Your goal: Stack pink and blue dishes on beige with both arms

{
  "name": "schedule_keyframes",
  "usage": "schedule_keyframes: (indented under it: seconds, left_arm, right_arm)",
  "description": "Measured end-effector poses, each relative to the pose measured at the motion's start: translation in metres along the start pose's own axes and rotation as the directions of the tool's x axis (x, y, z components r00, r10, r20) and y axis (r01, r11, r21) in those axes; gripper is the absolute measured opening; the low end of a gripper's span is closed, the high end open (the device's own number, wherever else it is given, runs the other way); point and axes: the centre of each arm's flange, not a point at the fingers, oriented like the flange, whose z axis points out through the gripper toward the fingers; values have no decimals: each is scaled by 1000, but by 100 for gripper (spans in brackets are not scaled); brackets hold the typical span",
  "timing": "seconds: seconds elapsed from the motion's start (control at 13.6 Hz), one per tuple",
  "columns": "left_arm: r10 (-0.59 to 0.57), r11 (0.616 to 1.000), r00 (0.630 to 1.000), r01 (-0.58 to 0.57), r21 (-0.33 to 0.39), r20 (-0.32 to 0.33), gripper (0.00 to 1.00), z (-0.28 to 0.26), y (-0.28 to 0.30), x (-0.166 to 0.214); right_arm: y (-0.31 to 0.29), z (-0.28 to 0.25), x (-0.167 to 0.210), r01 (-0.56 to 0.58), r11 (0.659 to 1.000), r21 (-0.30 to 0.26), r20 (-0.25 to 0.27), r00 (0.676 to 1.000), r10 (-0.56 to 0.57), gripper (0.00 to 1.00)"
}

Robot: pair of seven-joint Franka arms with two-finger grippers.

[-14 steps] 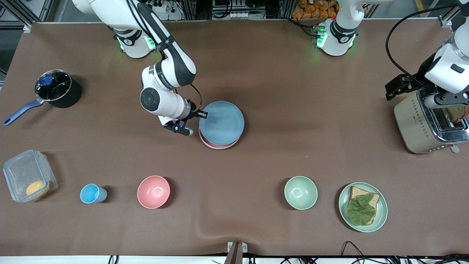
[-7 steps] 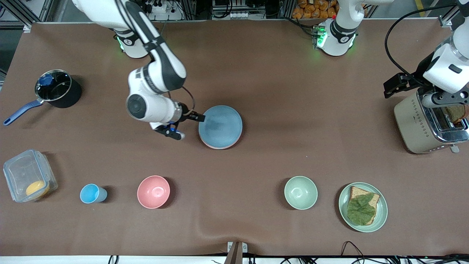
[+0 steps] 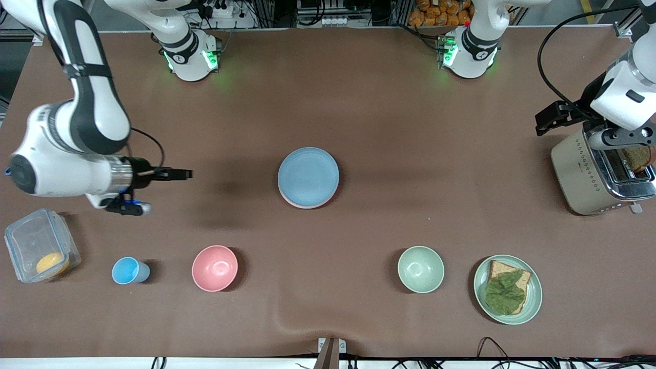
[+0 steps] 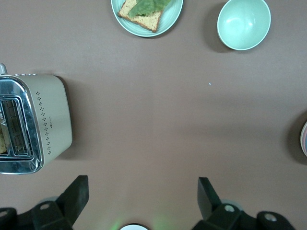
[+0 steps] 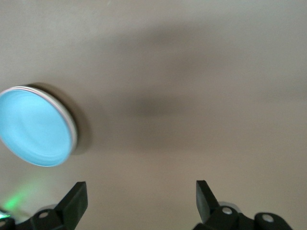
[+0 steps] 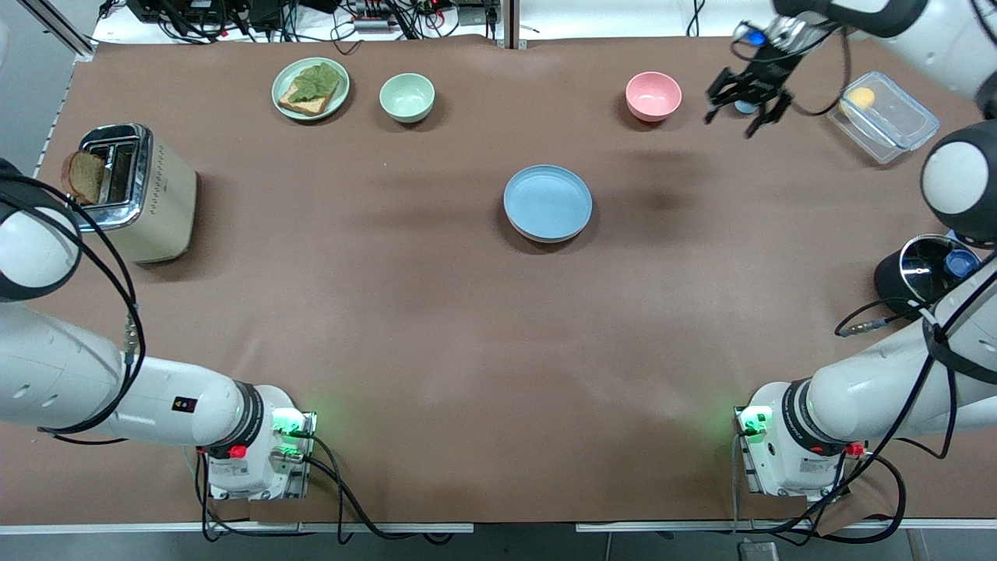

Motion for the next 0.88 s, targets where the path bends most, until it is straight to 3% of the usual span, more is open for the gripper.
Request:
schedule_keyframes:
  seconds: [0.22,0.37,0.59,0.88]
  left_arm:
    - [0,1000,1000,0,-3,2,100,0,0,0]
    - [1,1000,1000,-1,-13,4,100,0,1,-1]
    - [1,1000,1000,-1,-18,0,100,-2,1,-2]
    - [1,1000,1000,-1,-20,-9,100,-13,-1,-11]
  right_arm:
    - [3,-77,-36,132,977,-169,-116,981,-152,100]
    - [12,-124,-68,154,958,-243,-173,965,-198,100]
    - [23,-180,-103,145,950,-278,-210,955,-208,100]
    - [18,-209,-116,139,933,-333,-225,949,-221,100]
